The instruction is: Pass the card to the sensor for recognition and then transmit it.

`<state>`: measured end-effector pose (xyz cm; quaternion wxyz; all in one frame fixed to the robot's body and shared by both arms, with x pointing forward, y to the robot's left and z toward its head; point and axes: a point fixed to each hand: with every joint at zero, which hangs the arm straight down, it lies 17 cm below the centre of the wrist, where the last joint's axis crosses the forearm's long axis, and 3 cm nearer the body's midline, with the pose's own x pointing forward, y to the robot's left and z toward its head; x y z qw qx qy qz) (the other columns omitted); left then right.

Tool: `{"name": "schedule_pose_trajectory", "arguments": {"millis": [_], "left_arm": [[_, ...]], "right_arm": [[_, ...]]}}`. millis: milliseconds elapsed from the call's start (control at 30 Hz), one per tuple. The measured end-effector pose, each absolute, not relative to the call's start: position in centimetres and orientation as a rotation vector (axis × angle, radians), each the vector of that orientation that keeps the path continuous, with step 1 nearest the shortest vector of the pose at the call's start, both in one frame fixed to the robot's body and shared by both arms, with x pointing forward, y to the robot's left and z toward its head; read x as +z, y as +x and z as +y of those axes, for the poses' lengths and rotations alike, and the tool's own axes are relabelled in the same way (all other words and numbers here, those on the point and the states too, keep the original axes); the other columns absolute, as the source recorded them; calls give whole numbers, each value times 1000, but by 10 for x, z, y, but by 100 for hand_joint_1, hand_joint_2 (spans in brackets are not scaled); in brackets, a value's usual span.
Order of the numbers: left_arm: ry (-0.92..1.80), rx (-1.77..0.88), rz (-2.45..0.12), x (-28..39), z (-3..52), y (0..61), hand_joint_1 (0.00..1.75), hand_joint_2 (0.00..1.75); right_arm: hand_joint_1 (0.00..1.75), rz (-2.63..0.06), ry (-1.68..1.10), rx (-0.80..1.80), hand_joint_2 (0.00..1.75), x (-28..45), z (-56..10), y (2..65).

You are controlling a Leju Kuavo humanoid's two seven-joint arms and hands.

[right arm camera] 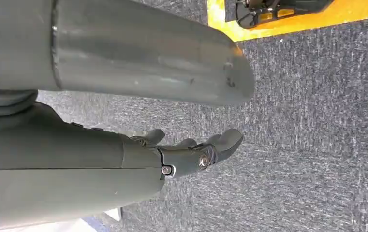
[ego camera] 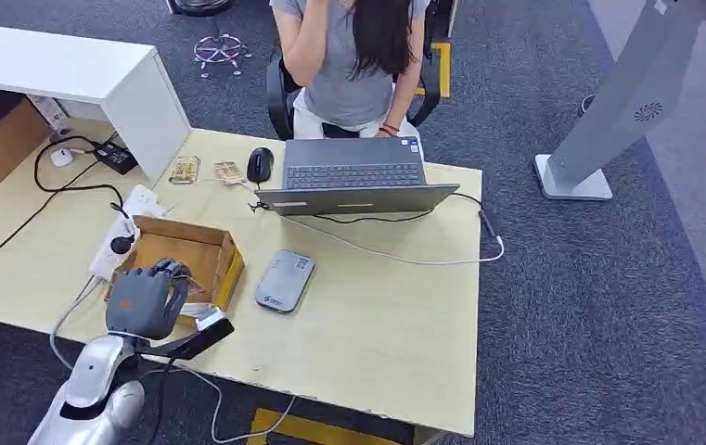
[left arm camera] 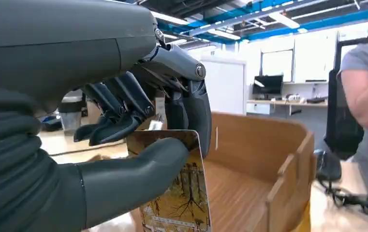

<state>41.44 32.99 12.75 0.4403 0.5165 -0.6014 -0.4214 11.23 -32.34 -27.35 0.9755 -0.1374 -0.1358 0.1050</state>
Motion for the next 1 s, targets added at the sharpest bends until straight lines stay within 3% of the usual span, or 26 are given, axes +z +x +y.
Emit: {"name": "schedule_pose_trajectory", "arguments": {"millis": [367, 1000], "left_arm": [[1326, -1016, -1662, 199, 296, 461, 175, 175], [1330, -1012, -1715, 218, 282, 469, 175, 175]], "right_arm": [[0, -287, -277, 217, 0, -272, -323, 122], [0, -283, -279, 218, 0, -272, -323, 122]]}}
